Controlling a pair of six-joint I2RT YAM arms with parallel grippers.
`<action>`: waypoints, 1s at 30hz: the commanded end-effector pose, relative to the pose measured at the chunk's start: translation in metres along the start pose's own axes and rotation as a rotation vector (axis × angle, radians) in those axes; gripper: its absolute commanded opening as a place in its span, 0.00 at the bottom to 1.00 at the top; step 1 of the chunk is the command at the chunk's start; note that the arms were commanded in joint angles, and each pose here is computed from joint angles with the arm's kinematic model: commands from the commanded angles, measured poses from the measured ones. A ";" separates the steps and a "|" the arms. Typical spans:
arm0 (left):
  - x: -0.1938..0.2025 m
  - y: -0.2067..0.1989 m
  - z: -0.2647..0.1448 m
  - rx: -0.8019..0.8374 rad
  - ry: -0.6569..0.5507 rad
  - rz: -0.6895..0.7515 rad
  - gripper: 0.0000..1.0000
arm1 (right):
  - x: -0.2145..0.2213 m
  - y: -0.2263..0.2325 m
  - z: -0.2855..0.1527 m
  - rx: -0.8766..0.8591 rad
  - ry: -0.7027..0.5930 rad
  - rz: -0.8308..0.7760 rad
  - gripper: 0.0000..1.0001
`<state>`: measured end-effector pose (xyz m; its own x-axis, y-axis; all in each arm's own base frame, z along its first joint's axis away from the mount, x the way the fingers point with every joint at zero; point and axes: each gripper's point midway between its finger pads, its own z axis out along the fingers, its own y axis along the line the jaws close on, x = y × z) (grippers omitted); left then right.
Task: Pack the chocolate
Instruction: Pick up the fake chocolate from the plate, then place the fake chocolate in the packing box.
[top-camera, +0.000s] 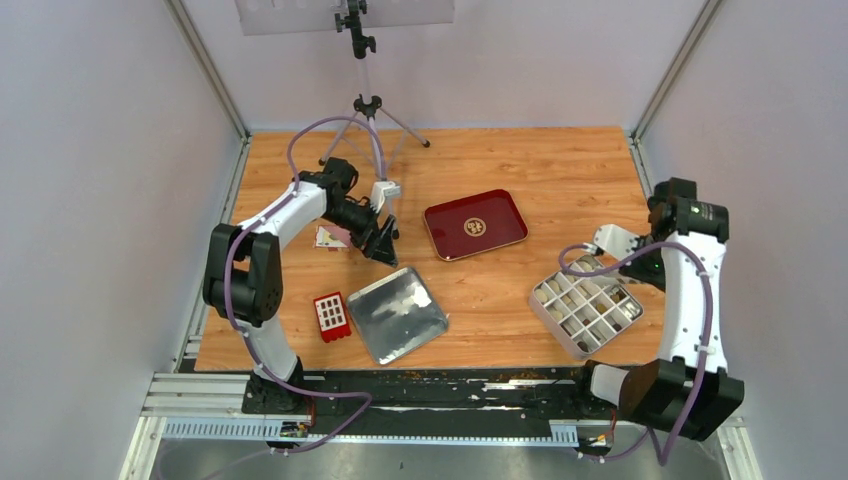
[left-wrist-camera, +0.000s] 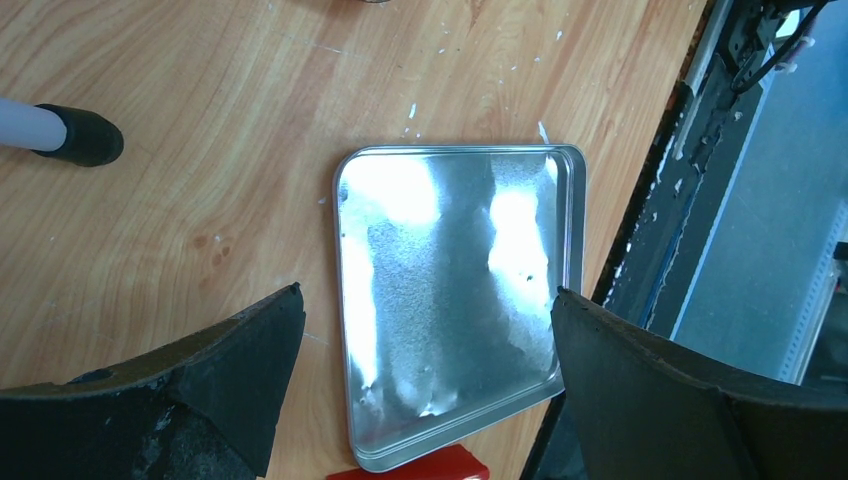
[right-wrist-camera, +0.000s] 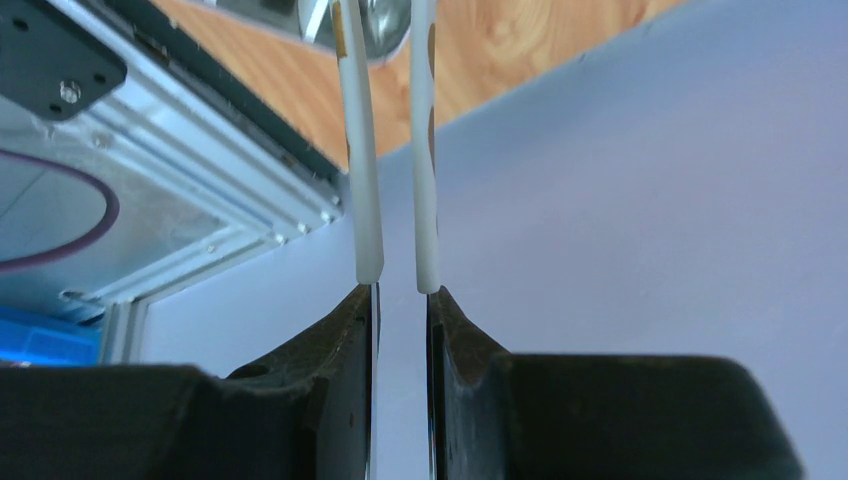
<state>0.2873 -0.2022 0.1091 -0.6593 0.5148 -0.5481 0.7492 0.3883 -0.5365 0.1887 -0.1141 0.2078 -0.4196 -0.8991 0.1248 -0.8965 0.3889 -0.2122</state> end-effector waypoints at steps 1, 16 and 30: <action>-0.003 -0.002 0.007 0.032 -0.025 0.025 1.00 | 0.049 0.020 -0.006 -0.014 0.135 -0.020 0.06; -0.010 -0.005 0.014 0.045 -0.107 -0.038 1.00 | 0.084 0.025 0.000 -0.091 0.244 -0.004 0.07; -0.008 0.001 0.019 0.061 -0.076 -0.044 1.00 | 0.086 0.010 0.020 -0.096 0.267 0.010 0.16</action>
<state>0.2866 -0.2142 0.0930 -0.7152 0.4382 -0.5445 0.6975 0.3972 -0.5964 0.1464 -0.1862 0.1971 -0.4376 -0.8279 0.3510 -0.8974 0.4265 -0.1128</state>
